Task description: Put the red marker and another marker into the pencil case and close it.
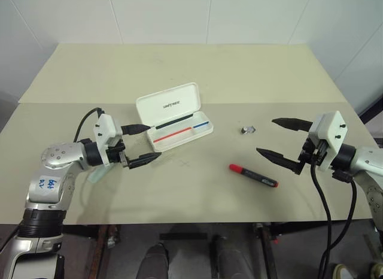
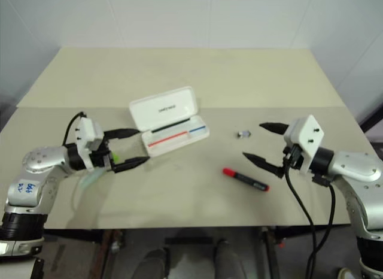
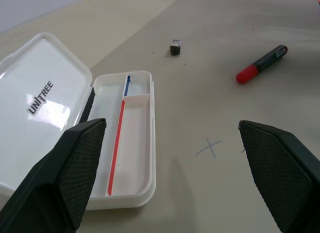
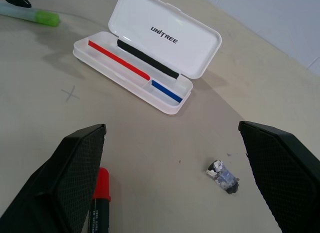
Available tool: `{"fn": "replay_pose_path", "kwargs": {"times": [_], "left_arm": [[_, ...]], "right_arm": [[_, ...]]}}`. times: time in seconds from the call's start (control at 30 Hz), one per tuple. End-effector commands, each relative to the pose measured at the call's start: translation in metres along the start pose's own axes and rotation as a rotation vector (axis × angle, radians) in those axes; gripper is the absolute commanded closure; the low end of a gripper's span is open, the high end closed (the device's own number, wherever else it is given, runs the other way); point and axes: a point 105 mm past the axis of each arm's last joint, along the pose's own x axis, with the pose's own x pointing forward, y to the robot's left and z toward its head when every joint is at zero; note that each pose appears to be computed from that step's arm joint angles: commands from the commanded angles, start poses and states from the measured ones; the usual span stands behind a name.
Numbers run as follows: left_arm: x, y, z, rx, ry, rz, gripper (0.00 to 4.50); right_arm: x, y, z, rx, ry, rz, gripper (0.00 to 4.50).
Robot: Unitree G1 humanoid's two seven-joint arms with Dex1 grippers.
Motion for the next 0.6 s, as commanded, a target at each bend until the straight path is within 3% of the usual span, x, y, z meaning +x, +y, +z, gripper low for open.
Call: {"fn": "replay_pose_path", "kwargs": {"times": [0.03, 0.27, 0.6], "left_arm": [[0.003, -0.002, 0.011, 0.042, -0.014, -0.018, 0.04], [0.005, -0.001, 0.003, 0.033, 0.019, -0.002, 0.04], [0.022, 0.017, -0.019, 0.033, 0.103, 0.074, 0.04]], "right_arm": [[0.0, 0.0, 0.008, -0.028, -0.029, -0.016, 0.0], [0.012, 0.015, 0.013, 0.002, -0.082, -0.004, 0.0], [0.059, 0.062, 0.03, 0.049, -0.228, 0.148, 0.0]]}}
